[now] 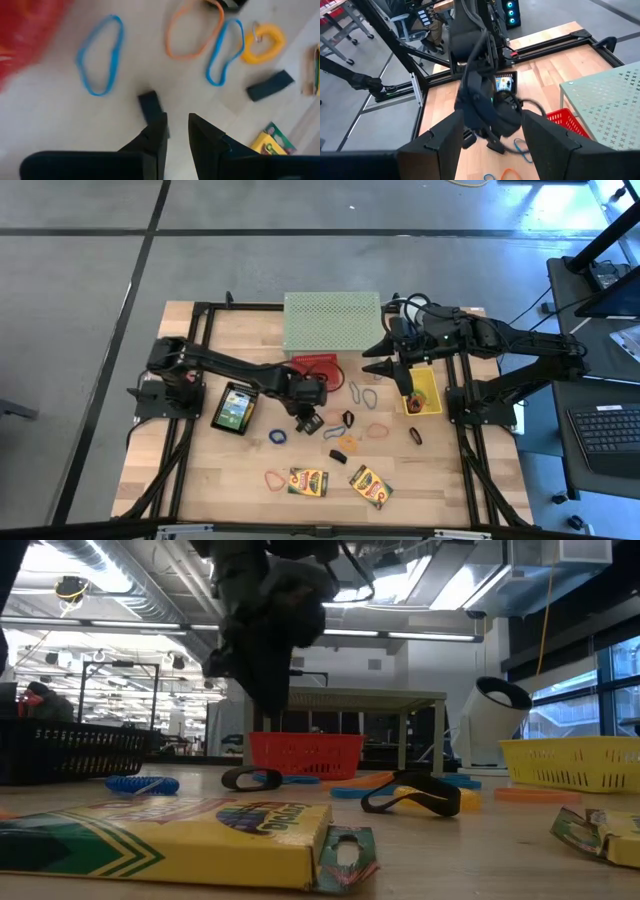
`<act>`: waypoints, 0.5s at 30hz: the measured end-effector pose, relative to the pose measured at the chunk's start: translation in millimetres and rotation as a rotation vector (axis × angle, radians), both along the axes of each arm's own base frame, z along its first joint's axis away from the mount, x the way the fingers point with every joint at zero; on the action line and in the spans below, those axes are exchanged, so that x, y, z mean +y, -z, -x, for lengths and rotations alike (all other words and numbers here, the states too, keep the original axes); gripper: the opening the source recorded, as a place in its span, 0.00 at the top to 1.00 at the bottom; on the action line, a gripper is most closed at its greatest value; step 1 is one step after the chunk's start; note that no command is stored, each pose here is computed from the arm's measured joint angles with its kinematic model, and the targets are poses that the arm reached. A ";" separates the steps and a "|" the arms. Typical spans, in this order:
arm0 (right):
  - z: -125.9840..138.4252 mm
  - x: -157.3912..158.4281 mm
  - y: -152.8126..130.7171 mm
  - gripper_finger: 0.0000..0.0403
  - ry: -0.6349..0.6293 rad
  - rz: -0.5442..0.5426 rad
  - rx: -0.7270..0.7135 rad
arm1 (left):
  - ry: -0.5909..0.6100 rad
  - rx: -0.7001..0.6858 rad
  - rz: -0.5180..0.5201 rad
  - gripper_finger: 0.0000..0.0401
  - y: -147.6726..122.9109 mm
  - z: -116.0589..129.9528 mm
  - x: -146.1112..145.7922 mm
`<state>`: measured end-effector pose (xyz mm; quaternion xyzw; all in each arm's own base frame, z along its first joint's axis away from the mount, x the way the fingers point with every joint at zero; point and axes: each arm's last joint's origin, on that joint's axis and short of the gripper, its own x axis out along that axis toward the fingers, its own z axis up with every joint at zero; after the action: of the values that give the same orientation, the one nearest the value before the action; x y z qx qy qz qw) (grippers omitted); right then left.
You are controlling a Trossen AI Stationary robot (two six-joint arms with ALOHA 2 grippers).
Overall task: Pick & Place Office Desk Supplies
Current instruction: Put the black rubber band into the red bin
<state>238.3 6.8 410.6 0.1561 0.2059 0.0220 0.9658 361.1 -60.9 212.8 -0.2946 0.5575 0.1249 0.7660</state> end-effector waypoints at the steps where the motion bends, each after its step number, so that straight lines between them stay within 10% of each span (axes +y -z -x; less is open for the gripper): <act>1: 0.0 0.2 0.0 0.50 -0.004 -0.001 0.000 | 0.013 0.013 0.029 0.81 4.7 -2.7 -1.7; 15: 1.0 1.8 1.8 0.49 -0.060 -0.014 0.020 | 0.029 0.142 0.214 0.57 36.3 -9.8 -5.6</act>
<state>237.3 8.5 408.8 0.1567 0.2199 0.0508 0.9615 370.9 -66.5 176.4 -0.3568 0.6248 0.0741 0.6905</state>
